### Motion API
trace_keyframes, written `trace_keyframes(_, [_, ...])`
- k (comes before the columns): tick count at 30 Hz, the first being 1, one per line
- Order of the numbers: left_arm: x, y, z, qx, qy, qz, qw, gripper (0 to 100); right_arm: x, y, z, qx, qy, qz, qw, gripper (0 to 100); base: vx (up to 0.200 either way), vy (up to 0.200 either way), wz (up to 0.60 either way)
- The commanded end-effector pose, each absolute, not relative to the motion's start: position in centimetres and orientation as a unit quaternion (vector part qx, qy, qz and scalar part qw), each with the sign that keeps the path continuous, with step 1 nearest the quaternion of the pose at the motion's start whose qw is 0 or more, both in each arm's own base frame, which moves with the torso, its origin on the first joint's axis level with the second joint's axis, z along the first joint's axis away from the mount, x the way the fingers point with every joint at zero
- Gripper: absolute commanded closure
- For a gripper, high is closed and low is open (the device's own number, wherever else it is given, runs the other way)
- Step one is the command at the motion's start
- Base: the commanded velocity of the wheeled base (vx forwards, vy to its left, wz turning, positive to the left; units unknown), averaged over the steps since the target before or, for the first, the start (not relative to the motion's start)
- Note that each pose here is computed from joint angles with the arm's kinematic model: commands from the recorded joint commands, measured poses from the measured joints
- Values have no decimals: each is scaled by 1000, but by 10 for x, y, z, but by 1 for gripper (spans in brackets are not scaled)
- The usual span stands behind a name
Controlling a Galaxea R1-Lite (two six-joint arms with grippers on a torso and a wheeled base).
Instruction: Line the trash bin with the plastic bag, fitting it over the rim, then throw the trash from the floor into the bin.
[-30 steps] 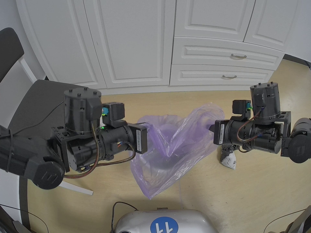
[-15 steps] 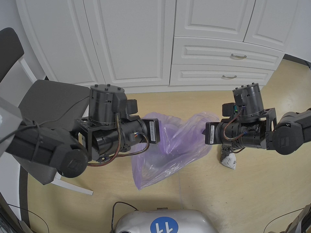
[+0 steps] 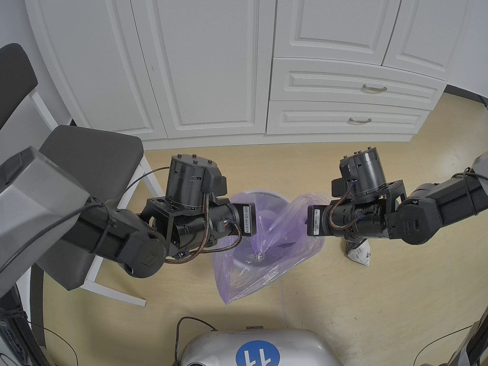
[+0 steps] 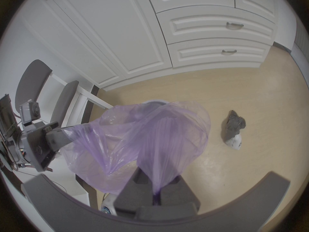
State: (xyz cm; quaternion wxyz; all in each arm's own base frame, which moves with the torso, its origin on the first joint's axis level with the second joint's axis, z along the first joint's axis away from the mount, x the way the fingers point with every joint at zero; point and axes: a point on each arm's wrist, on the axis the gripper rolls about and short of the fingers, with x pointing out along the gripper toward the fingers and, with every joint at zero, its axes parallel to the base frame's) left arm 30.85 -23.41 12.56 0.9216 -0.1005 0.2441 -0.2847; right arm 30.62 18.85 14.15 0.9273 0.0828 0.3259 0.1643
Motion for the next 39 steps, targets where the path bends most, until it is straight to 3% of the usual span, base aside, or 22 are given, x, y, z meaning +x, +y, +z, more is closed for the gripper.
trace_keyframes(1, [322, -224, 112, -99, 260, -263, 924, 100, 310, 208, 126, 99, 348, 175, 916, 100, 0, 0, 0])
trace_keyframes(17, [337, -202, 106, -102, 271, -244, 926, 100, 324, 243, 107, 187, 333, 192, 904, 100, 0, 0, 0])
trace_keyframes(33, [348, -184, 95, -69, 291, -222, 928, 100, 328, 260, 79, 200, 342, 194, 897, 100, 0, 0, 0])
trace_keyframes(39, [361, -183, 73, -57, 307, -209, 927, 100, 338, 258, 63, 196, 348, 179, 899, 100, 0, 0, 0])
